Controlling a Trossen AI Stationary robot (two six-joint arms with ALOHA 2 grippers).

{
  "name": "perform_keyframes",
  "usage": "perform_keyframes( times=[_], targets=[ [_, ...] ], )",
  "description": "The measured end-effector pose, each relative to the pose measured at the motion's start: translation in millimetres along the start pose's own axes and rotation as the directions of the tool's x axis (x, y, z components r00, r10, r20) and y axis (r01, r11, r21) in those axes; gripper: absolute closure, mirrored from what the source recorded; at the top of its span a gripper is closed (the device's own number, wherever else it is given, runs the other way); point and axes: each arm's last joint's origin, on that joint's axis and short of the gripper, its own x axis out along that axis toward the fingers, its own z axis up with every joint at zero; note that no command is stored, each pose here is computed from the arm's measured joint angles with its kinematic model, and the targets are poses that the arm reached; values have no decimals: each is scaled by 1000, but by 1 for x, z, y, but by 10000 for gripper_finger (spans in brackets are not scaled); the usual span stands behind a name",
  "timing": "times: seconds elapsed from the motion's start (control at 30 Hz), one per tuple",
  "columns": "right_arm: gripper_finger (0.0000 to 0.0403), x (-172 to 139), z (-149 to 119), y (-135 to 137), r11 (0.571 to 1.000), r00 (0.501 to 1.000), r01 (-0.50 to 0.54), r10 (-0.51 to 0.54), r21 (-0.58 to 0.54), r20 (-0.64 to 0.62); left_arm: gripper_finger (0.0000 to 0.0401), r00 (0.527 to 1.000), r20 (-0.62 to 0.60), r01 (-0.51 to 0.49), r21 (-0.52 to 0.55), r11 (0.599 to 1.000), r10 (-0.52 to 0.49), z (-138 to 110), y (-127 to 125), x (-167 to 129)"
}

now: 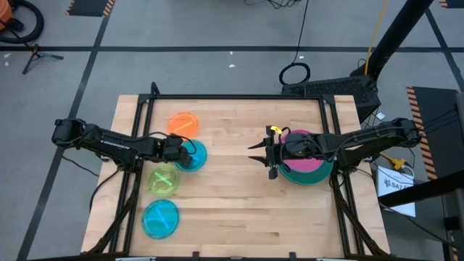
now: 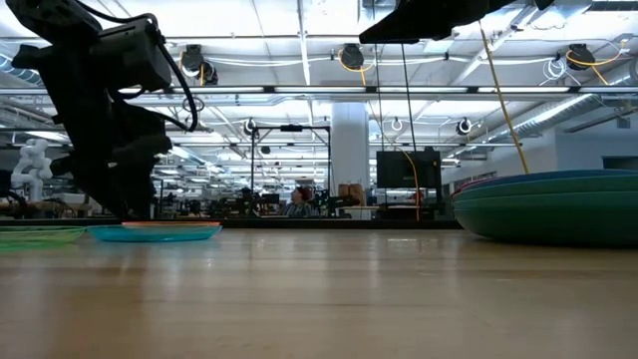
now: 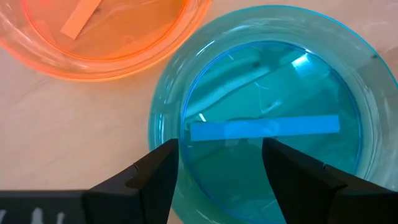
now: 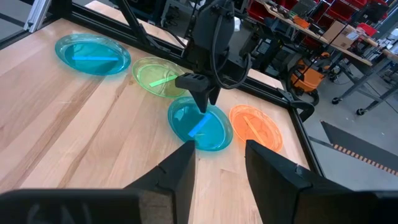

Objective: Stack plastic plates
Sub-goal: Stack the top light blue plate on top of the pink plate

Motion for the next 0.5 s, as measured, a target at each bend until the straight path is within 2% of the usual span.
perform_keyframes(
  times=[0.33,0.5],
  targets=[
    [271,0,0,0,1000,1000,0,0,0,0,164,1000,0,-7,3,1000,7,0,1,0],
    [271,0,0,0,1000,1000,0,0,0,0,164,994,4,-105,-7,994,105,-3,9,0]
  ],
)
